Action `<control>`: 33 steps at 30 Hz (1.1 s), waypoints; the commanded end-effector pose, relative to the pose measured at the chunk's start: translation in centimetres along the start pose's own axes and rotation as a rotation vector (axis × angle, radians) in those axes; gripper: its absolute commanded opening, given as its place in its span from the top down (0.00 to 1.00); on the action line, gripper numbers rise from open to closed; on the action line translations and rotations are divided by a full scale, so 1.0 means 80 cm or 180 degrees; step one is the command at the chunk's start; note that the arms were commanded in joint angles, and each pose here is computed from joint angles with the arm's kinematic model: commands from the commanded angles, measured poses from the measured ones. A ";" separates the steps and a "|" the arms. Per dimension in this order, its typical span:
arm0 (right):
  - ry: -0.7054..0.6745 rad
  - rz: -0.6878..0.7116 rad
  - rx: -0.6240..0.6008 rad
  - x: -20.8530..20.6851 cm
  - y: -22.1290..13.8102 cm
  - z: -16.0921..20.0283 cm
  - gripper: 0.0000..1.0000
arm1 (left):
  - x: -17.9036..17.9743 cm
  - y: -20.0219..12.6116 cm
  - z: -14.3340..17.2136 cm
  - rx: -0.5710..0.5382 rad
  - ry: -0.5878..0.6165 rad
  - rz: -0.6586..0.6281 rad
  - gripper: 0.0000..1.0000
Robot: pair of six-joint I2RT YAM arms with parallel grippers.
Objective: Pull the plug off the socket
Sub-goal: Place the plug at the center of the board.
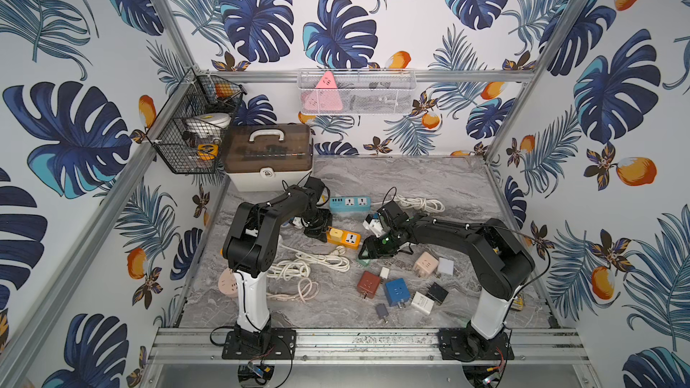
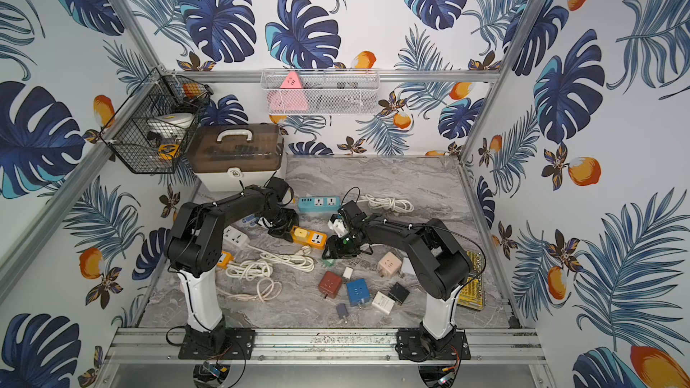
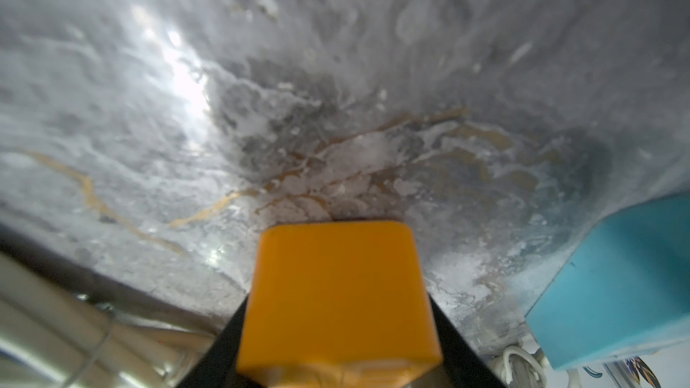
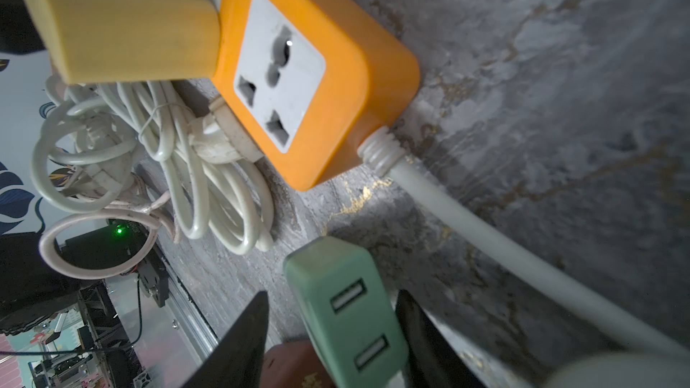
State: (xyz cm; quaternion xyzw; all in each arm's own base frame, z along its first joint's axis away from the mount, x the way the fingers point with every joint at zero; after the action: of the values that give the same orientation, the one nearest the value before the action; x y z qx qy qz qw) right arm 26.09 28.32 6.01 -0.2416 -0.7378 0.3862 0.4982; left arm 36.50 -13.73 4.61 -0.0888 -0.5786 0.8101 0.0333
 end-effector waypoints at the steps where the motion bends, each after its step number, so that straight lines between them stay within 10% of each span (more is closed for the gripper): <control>1: -0.0065 0.0214 -0.0062 -0.007 -0.012 0.000 0.36 | -0.004 0.012 -0.015 -0.0211 0.0074 0.0039 1.00; 19: -0.1388 0.0691 -0.1003 0.051 -0.097 -0.052 0.35 | -0.002 0.014 -0.011 -0.0225 0.0090 0.0023 1.00; 33: -0.2754 0.0949 -0.0923 0.100 0.000 -0.092 0.37 | 0.003 0.015 -0.003 -0.0149 0.0111 -0.0014 1.00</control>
State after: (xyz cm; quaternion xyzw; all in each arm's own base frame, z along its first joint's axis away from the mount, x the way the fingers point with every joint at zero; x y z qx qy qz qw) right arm 29.18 35.77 12.43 -0.2335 -0.8794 0.4059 0.0858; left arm 36.31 -14.11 4.56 -0.0978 -0.5839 0.8050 0.0380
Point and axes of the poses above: each gripper's point midway between its finger pads, its own y axis out along the fingers, its own x axis along the line the jaws close on, z = x × y, the point moved 3 cm from there along -y, back along the fingers, and after that the axes turned 3 degrees about -y, right-handed, at the moved point
